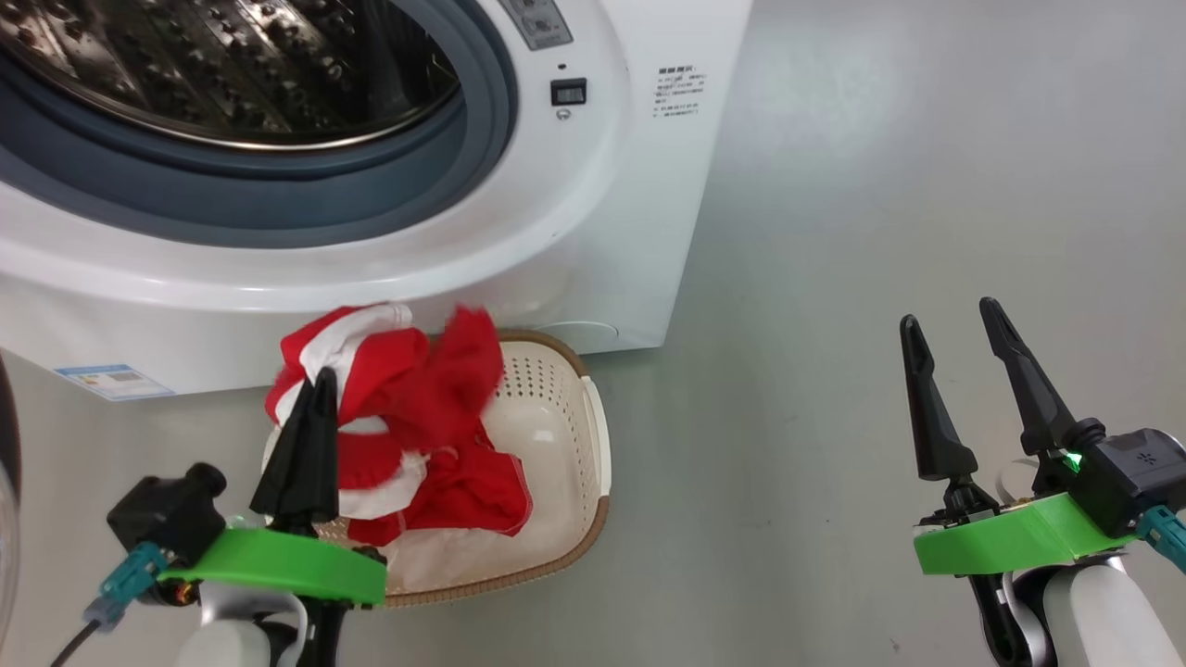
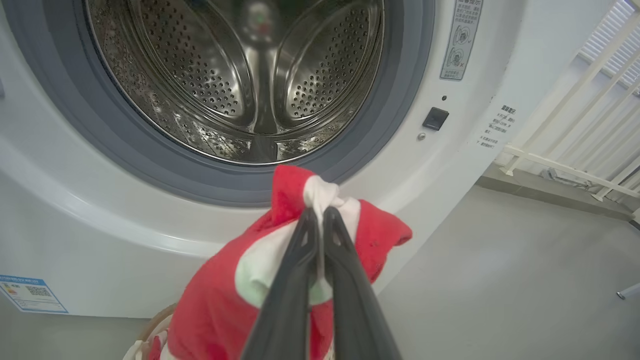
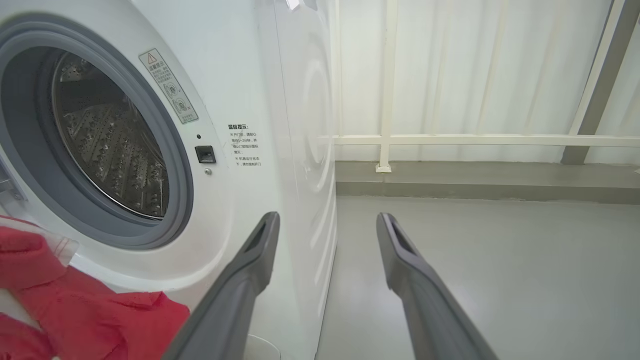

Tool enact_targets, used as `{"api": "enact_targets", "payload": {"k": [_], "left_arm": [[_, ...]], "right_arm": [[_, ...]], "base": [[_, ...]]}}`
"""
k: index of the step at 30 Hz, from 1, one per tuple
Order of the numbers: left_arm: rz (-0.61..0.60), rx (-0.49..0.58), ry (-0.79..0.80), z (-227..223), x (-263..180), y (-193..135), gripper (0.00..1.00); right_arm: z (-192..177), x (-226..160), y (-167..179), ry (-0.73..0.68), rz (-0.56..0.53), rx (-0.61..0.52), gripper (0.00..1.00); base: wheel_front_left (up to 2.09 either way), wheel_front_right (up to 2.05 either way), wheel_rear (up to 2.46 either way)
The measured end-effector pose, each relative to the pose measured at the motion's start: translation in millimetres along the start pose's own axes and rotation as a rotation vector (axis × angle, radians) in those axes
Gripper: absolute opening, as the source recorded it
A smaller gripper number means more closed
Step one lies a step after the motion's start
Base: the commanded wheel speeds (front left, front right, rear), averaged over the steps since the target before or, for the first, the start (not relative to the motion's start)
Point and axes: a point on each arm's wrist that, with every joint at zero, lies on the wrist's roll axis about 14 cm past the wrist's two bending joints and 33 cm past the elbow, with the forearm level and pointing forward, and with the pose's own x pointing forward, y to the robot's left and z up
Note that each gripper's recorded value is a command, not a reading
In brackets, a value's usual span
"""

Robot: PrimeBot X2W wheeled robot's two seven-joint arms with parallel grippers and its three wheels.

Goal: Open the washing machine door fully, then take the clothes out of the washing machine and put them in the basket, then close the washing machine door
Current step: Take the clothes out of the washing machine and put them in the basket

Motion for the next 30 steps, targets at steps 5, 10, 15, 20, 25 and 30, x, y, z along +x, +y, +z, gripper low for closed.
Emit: {"api": "enact_targets", "payload": {"k": [5, 10, 15, 20, 25, 30], "left_arm": [[0.024, -0.031, 0.079, -33, 15, 7, 0.0], [0.054, -0.033, 0.169, -63, 20, 16, 0.0], [0.098, -0.031, 0.314, -108, 24, 29, 0.0], [0.121, -0.025, 0.416, -140, 34, 36, 0.0], [0.131, -0.026, 0.584, -183, 31, 41, 0.0], [0.165, -0.012, 0.727, -217, 21, 55, 0.0]], "right_arm": [[-14, 0, -8, 0.038, -0.024, 0.006, 1.0], [-16, 6, -12, 0.037, -0.032, 0.012, 1.0], [-27, 11, -13, 0.061, -0.035, 0.02, 1.0], [-35, 21, -16, 0.071, -0.036, 0.021, 1.0], [-50, 25, -21, 0.104, -0.046, 0.017, 1.0], [-65, 33, -20, 0.131, -0.037, 0.017, 1.0]], "base": [[0.0, 0.0, 0.0], [0.0, 0.0, 0.0], [0.0, 0.0, 0.0], [0.0, 0.0, 0.0], [0.0, 0.0, 0.0], [0.0, 0.0, 0.0]]}}
